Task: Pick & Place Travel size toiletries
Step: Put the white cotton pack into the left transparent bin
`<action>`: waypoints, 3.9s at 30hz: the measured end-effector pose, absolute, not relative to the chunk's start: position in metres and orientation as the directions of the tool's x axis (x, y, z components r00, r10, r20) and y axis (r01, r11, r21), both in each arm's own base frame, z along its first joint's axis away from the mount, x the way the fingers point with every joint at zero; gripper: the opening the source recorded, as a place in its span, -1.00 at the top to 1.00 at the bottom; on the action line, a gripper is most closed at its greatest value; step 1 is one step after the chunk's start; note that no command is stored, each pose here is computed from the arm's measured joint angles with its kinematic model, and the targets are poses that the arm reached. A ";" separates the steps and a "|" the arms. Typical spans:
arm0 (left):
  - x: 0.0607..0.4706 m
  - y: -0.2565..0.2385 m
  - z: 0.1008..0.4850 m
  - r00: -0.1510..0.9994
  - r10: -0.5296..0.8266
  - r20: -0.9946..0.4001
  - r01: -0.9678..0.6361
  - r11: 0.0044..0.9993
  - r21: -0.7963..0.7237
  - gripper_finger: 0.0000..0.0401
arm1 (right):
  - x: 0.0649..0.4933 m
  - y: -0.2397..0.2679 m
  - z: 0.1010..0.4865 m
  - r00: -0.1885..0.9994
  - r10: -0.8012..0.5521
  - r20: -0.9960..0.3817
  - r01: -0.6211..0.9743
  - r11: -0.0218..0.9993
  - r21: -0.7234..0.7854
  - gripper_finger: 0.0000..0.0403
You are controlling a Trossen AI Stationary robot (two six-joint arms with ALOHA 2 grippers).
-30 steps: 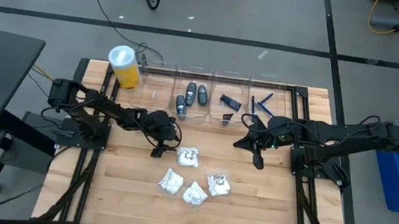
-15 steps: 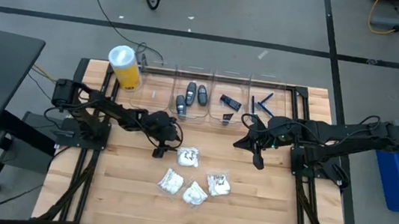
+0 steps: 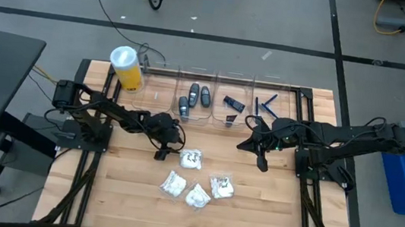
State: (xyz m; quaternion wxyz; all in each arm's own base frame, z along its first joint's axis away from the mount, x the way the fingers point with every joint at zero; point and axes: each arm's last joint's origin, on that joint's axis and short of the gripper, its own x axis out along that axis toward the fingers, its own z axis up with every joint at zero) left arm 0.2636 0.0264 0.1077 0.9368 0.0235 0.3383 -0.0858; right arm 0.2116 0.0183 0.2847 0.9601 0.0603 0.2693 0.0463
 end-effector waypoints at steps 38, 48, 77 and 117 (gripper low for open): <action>0.263 0.026 0.108 0.753 -0.161 -0.638 0.182 0.983 -0.033 0.94 | 0.212 0.018 0.285 0.850 0.122 -0.512 -0.058 0.989 0.139 0.96; 0.263 0.025 0.107 0.750 -0.165 -0.640 0.185 0.982 -0.037 0.95 | 0.212 0.018 0.285 0.850 0.122 -0.512 -0.066 0.990 0.126 0.96; 0.252 0.012 0.150 0.804 -0.186 -0.565 0.176 0.982 -0.074 0.98 | 0.212 0.018 0.285 0.850 0.122 -0.512 -0.072 0.991 0.117 0.96; 0.253 0.036 0.280 0.796 0.030 -0.604 0.099 0.979 0.179 0.99 | 0.213 0.018 0.287 0.864 0.123 -0.489 -0.082 0.991 0.104 0.97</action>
